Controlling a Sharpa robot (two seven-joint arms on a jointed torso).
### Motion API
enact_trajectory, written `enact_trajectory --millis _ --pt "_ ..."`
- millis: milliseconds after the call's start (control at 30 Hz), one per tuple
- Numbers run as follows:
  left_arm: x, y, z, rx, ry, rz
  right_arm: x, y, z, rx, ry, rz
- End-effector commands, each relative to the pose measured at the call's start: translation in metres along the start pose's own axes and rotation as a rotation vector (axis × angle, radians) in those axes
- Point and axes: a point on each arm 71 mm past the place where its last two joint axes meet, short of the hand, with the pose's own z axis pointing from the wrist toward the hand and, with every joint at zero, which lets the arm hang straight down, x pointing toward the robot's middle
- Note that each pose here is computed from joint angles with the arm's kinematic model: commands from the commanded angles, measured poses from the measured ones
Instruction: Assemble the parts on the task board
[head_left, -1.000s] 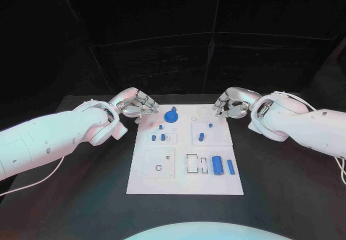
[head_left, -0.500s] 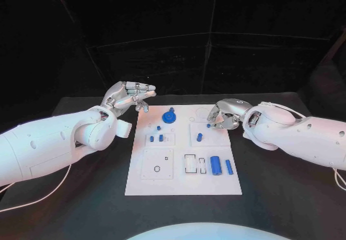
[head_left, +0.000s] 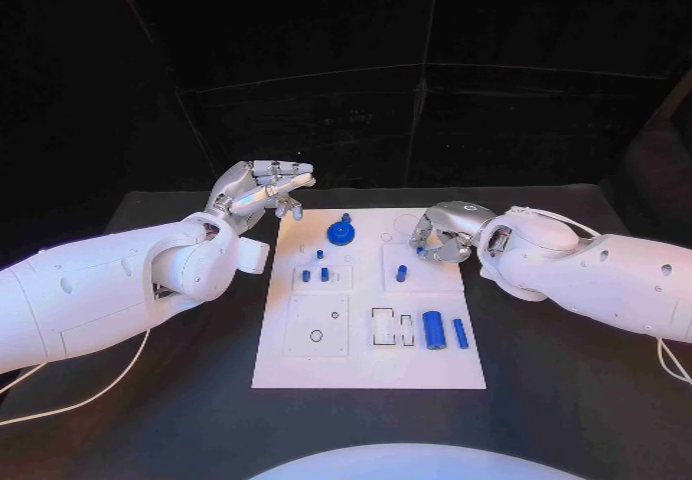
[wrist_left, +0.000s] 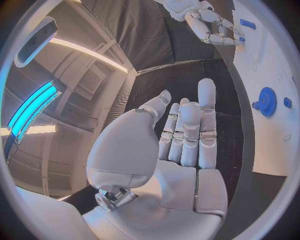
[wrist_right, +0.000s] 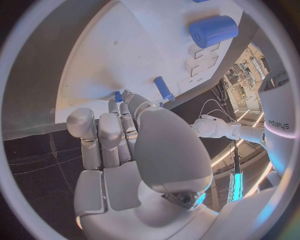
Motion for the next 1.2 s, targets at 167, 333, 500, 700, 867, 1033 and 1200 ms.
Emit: enact_trajectory --millis 167,333,500,700,867,1033,1200 --pt "0.0011 -0.0025 -0.0009 0.02 0.005 -0.03 0.0038 0.0001 0.0032 0.002 0.037 -0.021" --pt "0.0005 -0.0025 -0.0013 0.019 0.003 -0.029 0.0063 0.0003 0.0048 0.011 0.053 -0.037" --pt "0.0 -0.0025 -0.0018 0.017 0.005 -0.031 0.0076 0.0 0.0051 0.03 0.057 -0.072" --pt "-0.0008 -0.0026 -0.002 0.017 0.005 -0.031 0.0074 0.001 0.0055 0.044 0.044 -0.109" --pt "-0.0019 -0.0027 -0.0025 0.016 0.003 -0.03 0.0062 0.0033 0.0053 0.047 0.021 -0.141" --pt "-0.0032 -0.0027 -0.003 0.015 0.001 -0.029 0.004 0.0061 0.0043 0.042 -0.012 -0.159" --pt "-0.0041 -0.0027 -0.0031 0.015 -0.001 -0.028 0.0015 0.0096 0.0012 0.03 -0.044 -0.161"
